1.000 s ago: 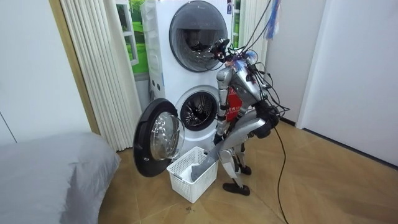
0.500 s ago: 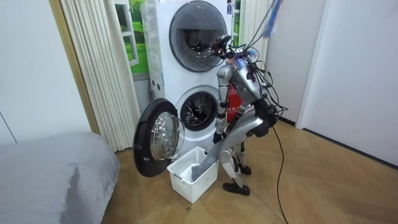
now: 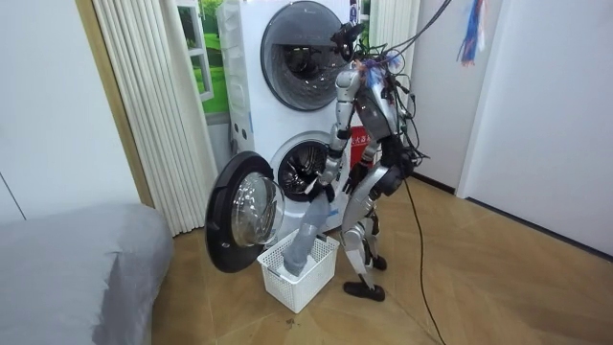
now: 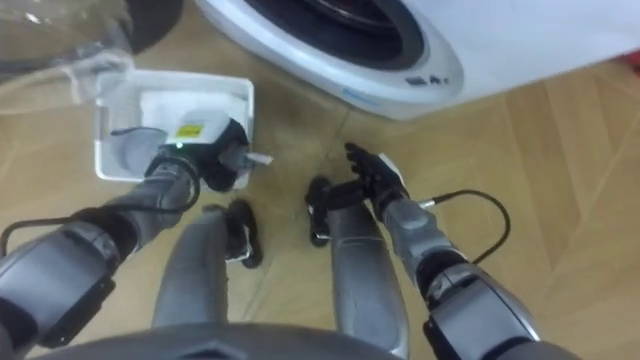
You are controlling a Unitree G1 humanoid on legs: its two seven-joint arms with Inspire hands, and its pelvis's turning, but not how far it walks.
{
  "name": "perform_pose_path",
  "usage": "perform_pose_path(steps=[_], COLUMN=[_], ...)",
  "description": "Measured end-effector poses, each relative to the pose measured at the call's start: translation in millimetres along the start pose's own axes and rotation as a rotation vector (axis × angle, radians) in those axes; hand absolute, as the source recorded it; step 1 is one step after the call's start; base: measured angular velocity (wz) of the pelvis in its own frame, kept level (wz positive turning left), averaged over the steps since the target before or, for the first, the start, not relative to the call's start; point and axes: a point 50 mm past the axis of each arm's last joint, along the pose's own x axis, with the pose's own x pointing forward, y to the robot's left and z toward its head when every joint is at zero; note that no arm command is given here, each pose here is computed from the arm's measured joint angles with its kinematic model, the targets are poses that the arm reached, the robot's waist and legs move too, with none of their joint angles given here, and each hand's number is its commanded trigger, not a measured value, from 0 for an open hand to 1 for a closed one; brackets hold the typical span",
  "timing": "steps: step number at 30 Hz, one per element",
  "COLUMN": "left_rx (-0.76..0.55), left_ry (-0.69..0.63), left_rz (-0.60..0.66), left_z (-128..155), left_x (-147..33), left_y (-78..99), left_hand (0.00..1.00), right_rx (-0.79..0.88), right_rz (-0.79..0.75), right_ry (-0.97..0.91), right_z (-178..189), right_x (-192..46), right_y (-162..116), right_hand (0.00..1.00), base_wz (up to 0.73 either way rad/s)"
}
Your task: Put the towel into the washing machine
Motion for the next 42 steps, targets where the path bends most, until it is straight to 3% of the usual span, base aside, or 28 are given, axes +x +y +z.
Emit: perform_pose_path(steps=[6, 11, 18, 24, 30, 37, 38, 39, 42], left_rx=[-0.199, -0.423, -0.782, -0.902, -1.118, -1.21, -1.227, -1.242, -1.255], left_ry=[-0.012, -0.047, -0.126, -0.261, -0.357, -0.419, -0.441, -0.461, -0.5], left_rz=[0.112, 0.119, -0.115, -0.27, -0.428, -0.496, -0.499, -0.497, -0.507], left_z=[12, 26, 55, 75, 85, 86, 86, 87, 91], left_x=[4.0, 4.3, -1.6, -4.8, -15.9, -18.2, -18.8, -18.7, -19.2], left_y=[13.1, 18.0, 2.5, 5.1, -2.1, 2.8, 6.6, 10.0, 14.3], left_hand=[1.0, 1.0, 1.0, 1.0, 1.0, 1.0, 1.0, 1.0, 1.0], right_rx=[-0.076, -0.157, -0.19, -0.189, -0.168, -0.147, -0.141, -0.136, -0.134], right_rz=[0.005, 0.066, 0.111, 0.142, 0.168, 0.188, 0.188, 0.186, 0.185], right_ry=[-0.014, -0.02, -0.041, -0.026, -0.017, -0.013, -0.009, -0.004, 0.003], right_z=[3, 5, 8, 2, -3, -6, -8, -10, -12], right_x=[0, 0, 0, -2, -5, -6, -7, -7, -8], right_y=[-4, -1, 5, 8, 7, 8, 8, 9, 9], right_hand=[0.0, 0.0, 0.0, 0.0, 0.0, 0.0, 0.59, 1.0, 1.0], base_wz=[0.1, 0.01, 0.05, 0.03, 0.02, 0.0, 0.0, 0.0, -0.02])
